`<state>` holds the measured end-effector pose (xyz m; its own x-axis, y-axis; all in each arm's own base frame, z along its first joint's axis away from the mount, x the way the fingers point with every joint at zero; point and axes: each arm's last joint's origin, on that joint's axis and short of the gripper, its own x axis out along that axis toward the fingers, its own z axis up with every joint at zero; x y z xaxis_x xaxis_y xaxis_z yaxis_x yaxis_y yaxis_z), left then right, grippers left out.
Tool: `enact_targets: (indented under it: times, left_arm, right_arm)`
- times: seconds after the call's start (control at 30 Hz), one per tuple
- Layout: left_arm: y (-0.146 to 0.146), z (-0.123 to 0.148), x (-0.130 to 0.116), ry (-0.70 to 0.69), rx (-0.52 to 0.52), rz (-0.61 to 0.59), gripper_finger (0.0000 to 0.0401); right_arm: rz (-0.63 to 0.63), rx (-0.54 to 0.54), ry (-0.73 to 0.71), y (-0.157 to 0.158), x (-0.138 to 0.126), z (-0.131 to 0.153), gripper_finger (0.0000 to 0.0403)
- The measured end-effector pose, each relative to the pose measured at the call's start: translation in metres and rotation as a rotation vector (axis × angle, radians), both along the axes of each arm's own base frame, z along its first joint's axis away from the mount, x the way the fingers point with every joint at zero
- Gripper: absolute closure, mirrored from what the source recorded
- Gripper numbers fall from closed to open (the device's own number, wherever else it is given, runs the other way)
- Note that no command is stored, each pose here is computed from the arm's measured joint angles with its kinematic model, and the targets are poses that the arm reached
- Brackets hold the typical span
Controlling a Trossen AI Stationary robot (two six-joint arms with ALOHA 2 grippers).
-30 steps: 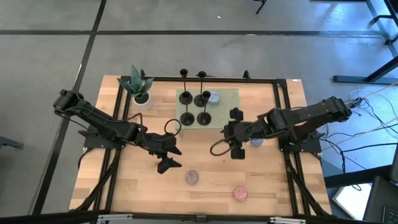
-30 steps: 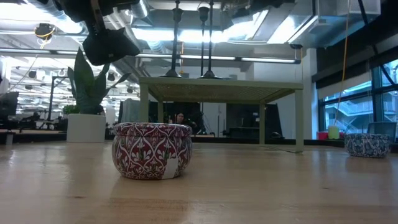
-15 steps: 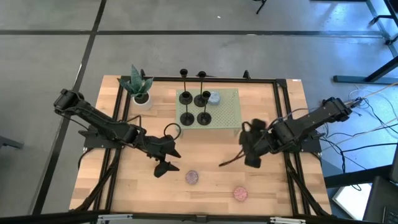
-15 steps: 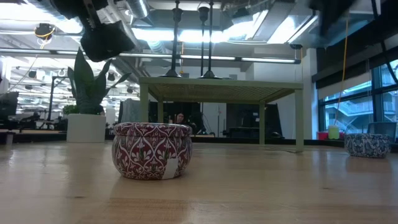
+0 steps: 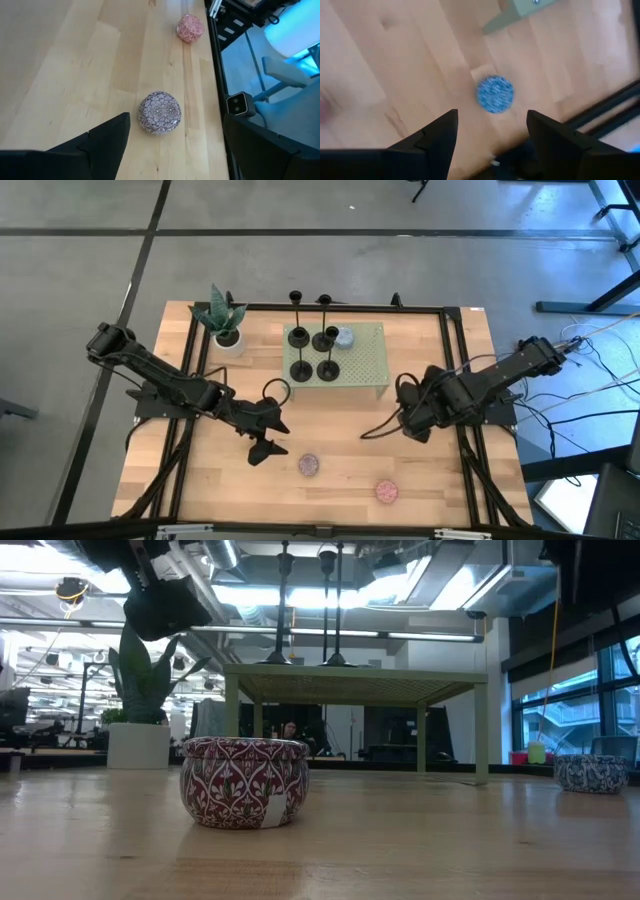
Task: Pick & Place candle stick holders
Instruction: Align the blue scented candle with the light blue scented candle on the shelf
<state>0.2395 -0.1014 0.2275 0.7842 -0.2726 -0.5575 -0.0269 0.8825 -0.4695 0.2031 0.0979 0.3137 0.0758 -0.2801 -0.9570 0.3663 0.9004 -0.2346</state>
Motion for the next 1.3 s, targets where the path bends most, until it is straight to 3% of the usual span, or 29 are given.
enact_targets:
  times: [0.13,0.3,0.43,0.53,0.73,0.93,1.1,1.3]
  left_arm:
    - [-0.001,0.0,-0.001,0.009,-0.013,0.006,0.0084]
    - [-0.003,0.0,-0.002,0.011,-0.017,0.003,0.0084]
    - [-0.004,0.0,-0.002,0.012,-0.015,-0.001,0.0084]
    - [-0.004,-0.001,-0.002,0.012,-0.015,0.0,0.0084]
    - [-0.004,0.0,-0.002,0.011,-0.015,0.004,0.0084]
    - [-0.004,0.0,-0.002,0.011,-0.015,0.005,0.0084]
    - [-0.004,0.0,-0.002,0.011,-0.014,0.006,0.0084]
    - [-0.004,0.0,-0.002,0.011,-0.014,0.006,0.0084]
  right_arm:
    - [0.084,-0.003,-0.025,-0.004,-0.008,0.008,0.0162]
    - [0.036,0.0,-0.124,-0.017,-0.031,0.017,0.0162]
    - [-0.059,0.017,-0.196,-0.031,-0.055,0.001,0.0162]
    - [-0.061,0.037,-0.235,-0.036,-0.065,-0.019,0.0162]
    - [0.113,0.027,-0.226,-0.037,-0.066,-0.05,0.0162]
    - [0.2,0.044,-0.267,-0.033,-0.059,-0.065,0.0162]
    - [0.222,0.101,-0.286,-0.029,-0.055,-0.065,0.0162]
    - [0.16,0.136,-0.29,-0.029,-0.055,-0.066,0.0162]
